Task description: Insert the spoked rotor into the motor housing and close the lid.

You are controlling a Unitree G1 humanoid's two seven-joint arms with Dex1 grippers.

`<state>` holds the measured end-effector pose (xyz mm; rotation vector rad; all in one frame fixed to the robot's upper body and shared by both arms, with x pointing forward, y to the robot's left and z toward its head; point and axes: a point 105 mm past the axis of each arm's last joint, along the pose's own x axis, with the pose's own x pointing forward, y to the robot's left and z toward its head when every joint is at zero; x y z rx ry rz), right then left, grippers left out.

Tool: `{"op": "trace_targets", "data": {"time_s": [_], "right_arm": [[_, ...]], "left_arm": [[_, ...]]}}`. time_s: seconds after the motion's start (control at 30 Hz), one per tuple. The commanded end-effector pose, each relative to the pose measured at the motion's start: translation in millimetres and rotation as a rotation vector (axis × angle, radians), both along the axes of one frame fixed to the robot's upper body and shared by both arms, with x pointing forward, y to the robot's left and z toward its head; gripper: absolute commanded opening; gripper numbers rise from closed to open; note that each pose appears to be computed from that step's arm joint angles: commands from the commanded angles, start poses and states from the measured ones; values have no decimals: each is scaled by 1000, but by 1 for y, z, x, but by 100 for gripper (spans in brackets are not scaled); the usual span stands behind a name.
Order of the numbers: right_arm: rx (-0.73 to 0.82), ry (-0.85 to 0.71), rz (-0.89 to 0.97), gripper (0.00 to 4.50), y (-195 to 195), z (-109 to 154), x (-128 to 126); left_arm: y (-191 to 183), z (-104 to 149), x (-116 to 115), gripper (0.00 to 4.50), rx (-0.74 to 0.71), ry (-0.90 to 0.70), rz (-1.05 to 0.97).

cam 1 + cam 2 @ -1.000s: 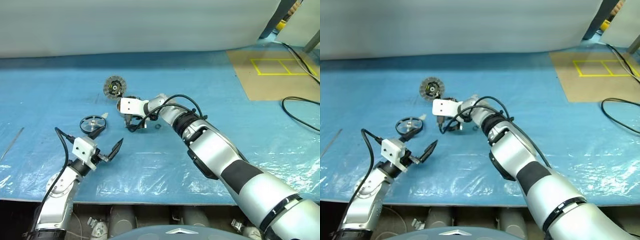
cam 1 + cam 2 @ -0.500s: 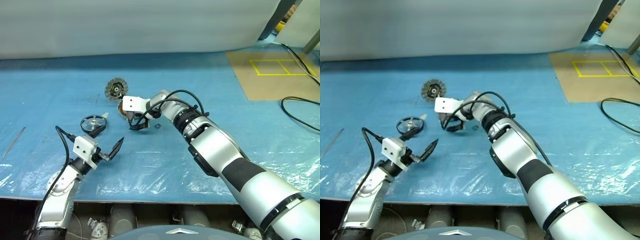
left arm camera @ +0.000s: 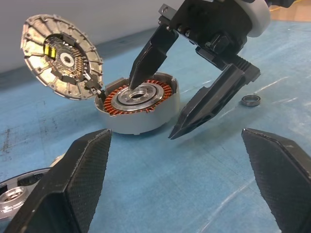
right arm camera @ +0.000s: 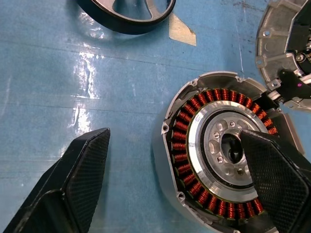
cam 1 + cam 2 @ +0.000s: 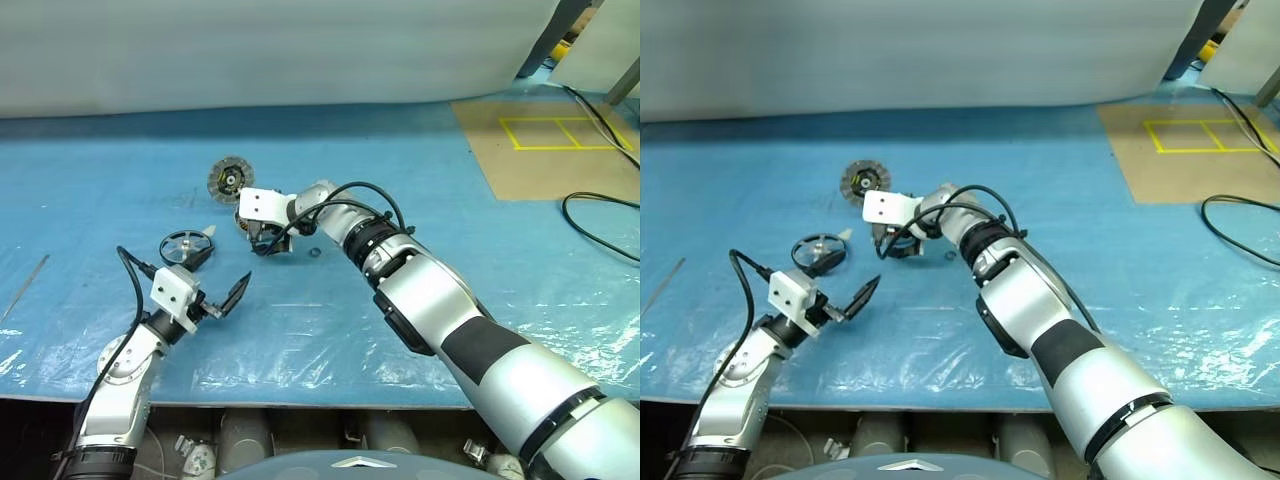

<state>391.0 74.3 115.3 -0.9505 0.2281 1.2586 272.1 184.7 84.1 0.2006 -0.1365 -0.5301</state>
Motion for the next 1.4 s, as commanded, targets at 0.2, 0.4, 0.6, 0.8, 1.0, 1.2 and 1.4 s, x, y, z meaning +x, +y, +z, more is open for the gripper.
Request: {"op": "trace_targets", "data": {"time_s": [0.2,0.4,0.6,0.8,1.0,1.2,1.4], "right_arm": [[-63,36,-13,446,-4,-21,-5],[-125,32,-38,349,-14,-38,-5],[-135,25,-24,193,-14,-37,-5],[-160,139,37,190,-16,-45,-18],[-206,326,162,190,-26,-59,-44],[-169,421,190,190,-25,-72,-69],[-160,408,151,190,-27,-76,-72]], "left_arm": [[-3,4,-2,450,2,-21,-9],[-4,3,-2,450,2,-22,-9],[-4,3,-3,450,5,-25,-6],[-3,4,-3,450,7,-26,-2],[-3,2,-5,450,7,-21,-5],[-4,3,-4,450,10,-17,-18],[-7,2,-1,450,18,-11,-40]]}}
